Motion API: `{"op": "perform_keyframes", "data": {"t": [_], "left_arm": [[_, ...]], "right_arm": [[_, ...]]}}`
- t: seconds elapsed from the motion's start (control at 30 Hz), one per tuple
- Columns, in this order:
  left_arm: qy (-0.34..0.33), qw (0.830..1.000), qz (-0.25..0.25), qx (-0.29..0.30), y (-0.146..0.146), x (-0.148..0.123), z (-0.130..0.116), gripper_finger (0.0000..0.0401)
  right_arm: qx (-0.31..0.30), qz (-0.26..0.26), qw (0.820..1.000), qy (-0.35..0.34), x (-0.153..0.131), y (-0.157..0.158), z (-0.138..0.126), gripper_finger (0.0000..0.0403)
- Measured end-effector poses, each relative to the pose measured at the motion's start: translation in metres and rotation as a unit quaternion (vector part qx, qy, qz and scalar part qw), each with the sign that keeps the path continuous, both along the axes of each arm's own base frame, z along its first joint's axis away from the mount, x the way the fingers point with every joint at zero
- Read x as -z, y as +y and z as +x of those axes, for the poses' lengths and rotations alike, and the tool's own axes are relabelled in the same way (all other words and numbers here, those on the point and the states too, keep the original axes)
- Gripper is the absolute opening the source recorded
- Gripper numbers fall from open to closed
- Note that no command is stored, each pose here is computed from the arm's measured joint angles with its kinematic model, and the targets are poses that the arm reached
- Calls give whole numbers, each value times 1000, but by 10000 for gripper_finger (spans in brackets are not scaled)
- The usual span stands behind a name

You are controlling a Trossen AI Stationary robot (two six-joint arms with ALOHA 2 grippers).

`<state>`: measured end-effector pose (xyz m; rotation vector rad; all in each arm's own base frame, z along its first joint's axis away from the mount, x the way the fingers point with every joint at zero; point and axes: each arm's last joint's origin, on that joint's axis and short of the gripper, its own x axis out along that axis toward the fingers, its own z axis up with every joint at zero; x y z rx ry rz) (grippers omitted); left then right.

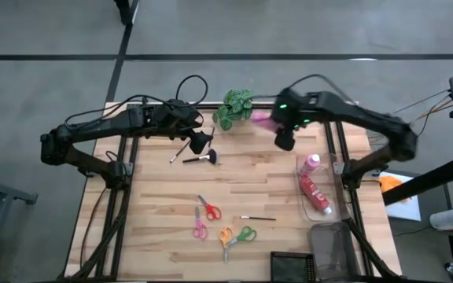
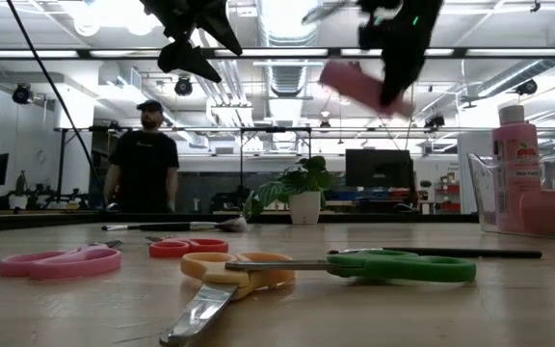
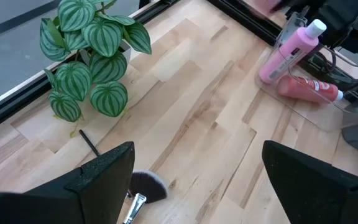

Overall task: Pick & Place Paint Supplies
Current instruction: Put the pink paint bottle into the transparent bin

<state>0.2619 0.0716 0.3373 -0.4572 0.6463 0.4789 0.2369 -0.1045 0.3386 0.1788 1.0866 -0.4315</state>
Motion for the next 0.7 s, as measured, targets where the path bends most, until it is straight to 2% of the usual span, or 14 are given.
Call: {"op": "perform_keyframes", "data": {"t": [0.1,0.2,0.47,0.57,0.7], "left_arm": [[0,1000,0,0,0,0,0,356],[0,1000,0,0,0,0,0,356],[0,1000,0,0,0,0,0,356],[0,1000,0,0,0,0,0,356],[0,1000,0,0,0,0,0,356]], "right_arm": [[99,26,992,-78,-27,13,-31,176],[163,55,978,-116,-44,27,-64,176],[316,144,933,-94,-47,65,-135,176],[357,163,916,-86,-43,75,-150,176],[382,185,901,-96,-33,83,-159,176]]}}
